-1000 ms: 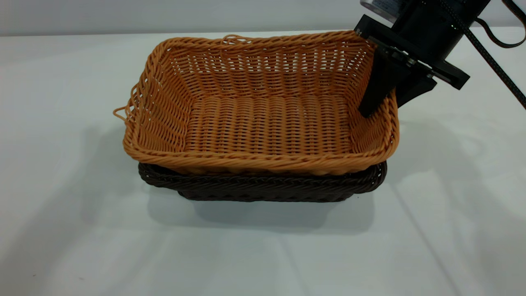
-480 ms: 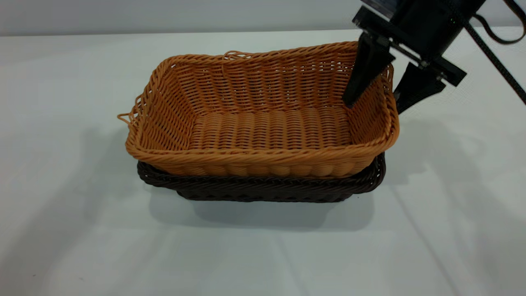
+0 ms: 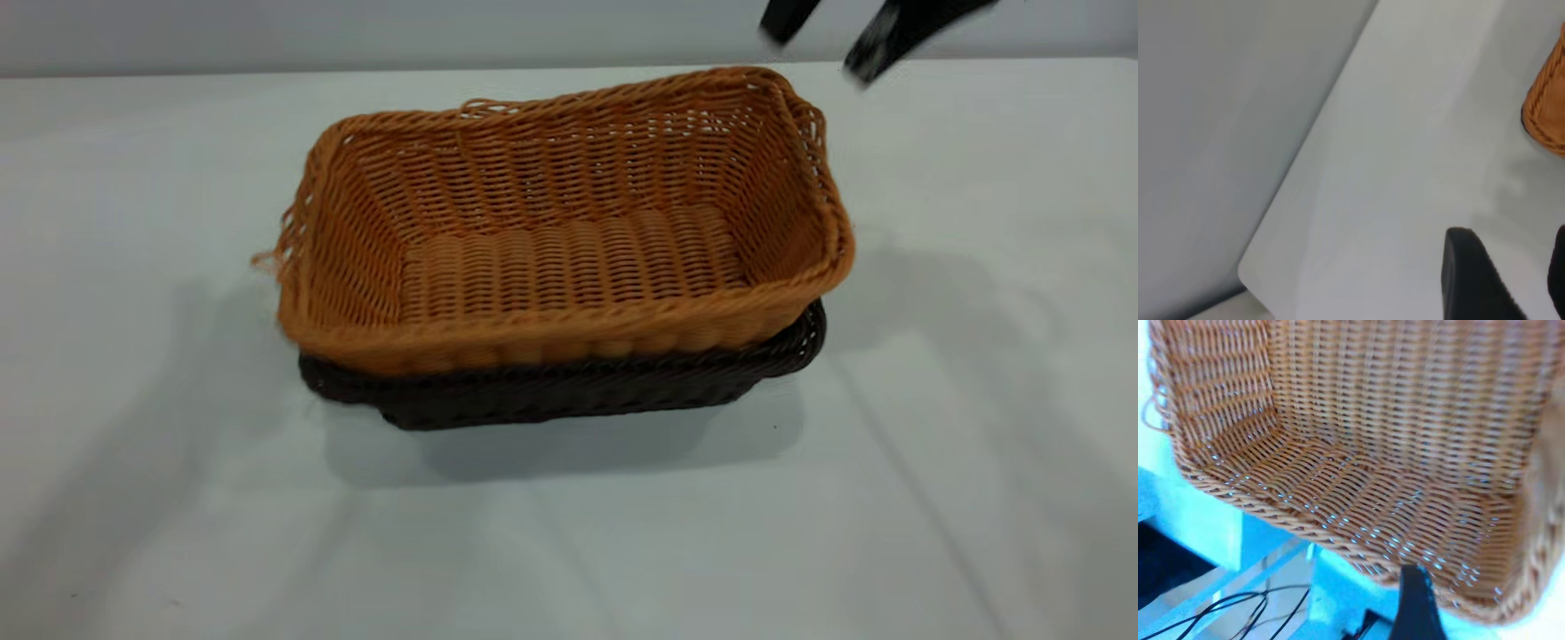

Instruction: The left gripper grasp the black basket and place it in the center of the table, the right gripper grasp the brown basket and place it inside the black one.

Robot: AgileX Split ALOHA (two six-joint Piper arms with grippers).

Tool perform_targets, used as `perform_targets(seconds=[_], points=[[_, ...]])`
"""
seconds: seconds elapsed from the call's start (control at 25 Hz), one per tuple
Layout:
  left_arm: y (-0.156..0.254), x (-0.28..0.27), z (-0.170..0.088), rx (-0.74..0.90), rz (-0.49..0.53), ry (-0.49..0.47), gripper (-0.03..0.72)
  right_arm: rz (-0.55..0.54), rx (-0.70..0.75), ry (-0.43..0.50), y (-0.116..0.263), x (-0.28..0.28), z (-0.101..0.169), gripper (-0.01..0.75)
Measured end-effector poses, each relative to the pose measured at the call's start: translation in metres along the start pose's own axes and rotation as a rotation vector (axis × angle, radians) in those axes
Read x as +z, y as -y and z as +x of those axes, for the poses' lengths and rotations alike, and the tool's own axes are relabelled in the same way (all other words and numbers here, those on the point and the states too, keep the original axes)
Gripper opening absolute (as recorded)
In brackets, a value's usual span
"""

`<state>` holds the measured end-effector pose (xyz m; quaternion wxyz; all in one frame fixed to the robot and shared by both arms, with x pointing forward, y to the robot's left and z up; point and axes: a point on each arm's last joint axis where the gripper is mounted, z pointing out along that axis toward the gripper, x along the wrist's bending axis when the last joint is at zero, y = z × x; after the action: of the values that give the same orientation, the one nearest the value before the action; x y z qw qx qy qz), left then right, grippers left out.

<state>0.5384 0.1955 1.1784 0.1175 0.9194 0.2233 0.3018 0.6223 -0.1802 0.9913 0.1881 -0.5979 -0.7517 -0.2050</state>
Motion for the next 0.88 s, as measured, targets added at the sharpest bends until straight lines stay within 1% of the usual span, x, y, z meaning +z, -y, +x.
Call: perform_targets(seconds=[0.16,0.32,0.52,0.64,0.76,0.88], points=[[0.008,-0.019,-0.002,-0.003,0.021,-0.002,0.272,-0.126,-0.089,0.053,0.018,-0.058,0.032,0.459],[0.023,-0.046,-0.009,-0.040,0.069,0.030,0.272,-0.294,-0.187,0.089,0.056,-0.126,0.073,0.459],[0.033,-0.076,-0.012,-0.144,0.019,-0.020,0.262,-0.490,-0.261,0.137,0.120,-0.193,0.112,0.459],[0.042,-0.096,-0.016,-0.273,-0.020,-0.049,0.251,-0.595,-0.282,0.169,0.159,-0.221,0.128,0.459],[0.050,-0.117,-0.019,-0.405,-0.070,-0.077,0.245,-0.694,-0.296,0.212,0.197,-0.243,0.137,0.459],[0.059,-0.130,-0.025,-0.489,-0.099,-0.090,0.244,-0.735,-0.284,0.248,0.231,-0.244,0.135,0.458]])
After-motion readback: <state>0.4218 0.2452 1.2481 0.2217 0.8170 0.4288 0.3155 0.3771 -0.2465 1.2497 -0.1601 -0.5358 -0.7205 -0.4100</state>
